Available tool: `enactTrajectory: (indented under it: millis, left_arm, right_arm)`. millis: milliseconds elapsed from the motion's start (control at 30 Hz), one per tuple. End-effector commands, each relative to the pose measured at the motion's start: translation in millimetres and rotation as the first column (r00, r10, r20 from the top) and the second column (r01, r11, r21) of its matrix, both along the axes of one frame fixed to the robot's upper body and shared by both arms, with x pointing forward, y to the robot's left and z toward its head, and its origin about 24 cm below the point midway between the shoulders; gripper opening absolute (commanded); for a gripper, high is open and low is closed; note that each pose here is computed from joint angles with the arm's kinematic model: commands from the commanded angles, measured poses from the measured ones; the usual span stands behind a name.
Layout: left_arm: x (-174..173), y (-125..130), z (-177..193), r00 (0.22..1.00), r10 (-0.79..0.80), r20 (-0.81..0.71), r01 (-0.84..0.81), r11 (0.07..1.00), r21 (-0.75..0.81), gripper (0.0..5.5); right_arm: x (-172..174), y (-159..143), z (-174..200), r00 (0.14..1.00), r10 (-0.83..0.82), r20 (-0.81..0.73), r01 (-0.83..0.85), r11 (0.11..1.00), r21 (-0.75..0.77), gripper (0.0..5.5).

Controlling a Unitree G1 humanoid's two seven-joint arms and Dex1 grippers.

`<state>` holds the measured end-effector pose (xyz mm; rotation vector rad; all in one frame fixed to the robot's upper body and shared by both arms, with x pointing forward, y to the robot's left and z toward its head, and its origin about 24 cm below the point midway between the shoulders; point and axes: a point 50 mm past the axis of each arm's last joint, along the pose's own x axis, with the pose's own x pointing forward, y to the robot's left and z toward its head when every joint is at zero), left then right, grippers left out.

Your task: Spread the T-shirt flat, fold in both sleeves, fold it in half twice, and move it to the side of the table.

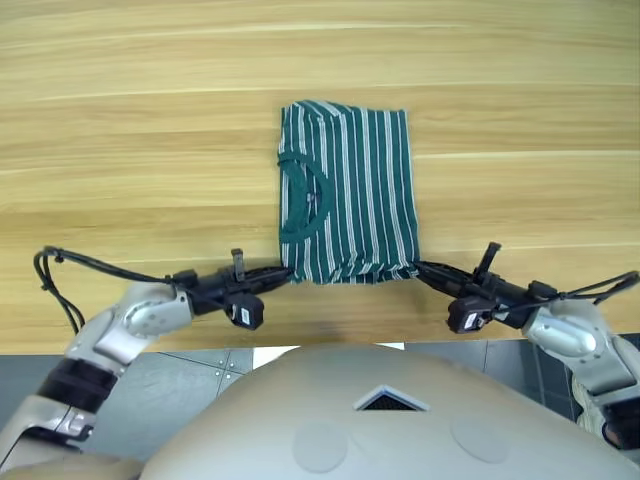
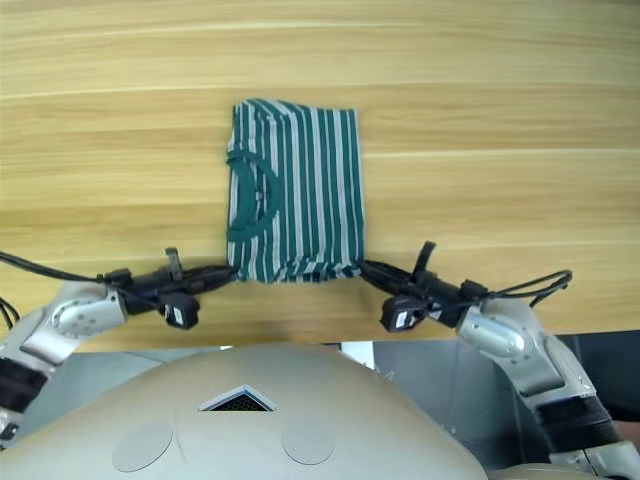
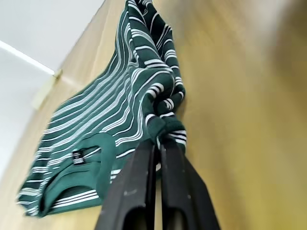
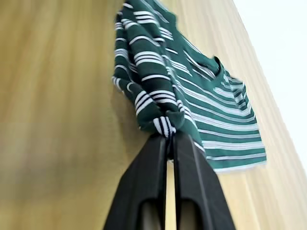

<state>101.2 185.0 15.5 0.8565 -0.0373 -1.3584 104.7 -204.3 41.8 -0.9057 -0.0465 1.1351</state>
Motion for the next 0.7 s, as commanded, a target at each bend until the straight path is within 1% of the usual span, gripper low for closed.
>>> enactTrajectory:
  millis: [33, 167, 267, 400, 567, 700]
  left_arm:
    - [-9.7, 6.1, 3.0, 0.996, 0.074, -0.058, -0.074, 0.997, -0.008, 0.00]
    - [4.0, -0.9, 16.3, 0.990, 0.141, -0.016, -0.142, 0.982, -0.122, 0.00]
    - [27.6, -2.1, 24.3, 0.971, 0.232, 0.064, -0.217, 0.958, -0.188, 0.00]
    - [51.0, -6.4, 36.5, 0.936, 0.333, 0.112, -0.290, 0.912, -0.288, 0.00]
    - [81.5, -3.0, 42.8, 0.891, 0.424, 0.160, -0.367, 0.882, -0.297, 0.00]
    - [103.3, -0.7, 42.3, 0.860, 0.477, 0.183, -0.420, 0.864, -0.278, 0.00]
  right_arm:
    - [-2.2, -7.0, 9.5, 1.000, -0.016, -0.008, 0.016, 1.000, 0.007, 0.00]
    - [5.3, -6.8, 16.2, 0.999, -0.029, 0.021, 0.028, 0.999, 0.035, 0.00]
    - [16.4, -1.2, 19.8, 0.997, -0.042, 0.069, 0.037, 0.997, 0.067, 0.00]
    - [36.5, 7.9, 24.2, 0.986, -0.087, 0.141, 0.071, 0.991, 0.117, 0.00]
    - [79.6, 20.4, 39.4, 0.950, -0.176, 0.258, 0.129, 0.974, 0.188, 0.00]
    - [110.6, 28.9, 43.1, 0.929, -0.223, 0.296, 0.170, 0.966, 0.196, 0.00]
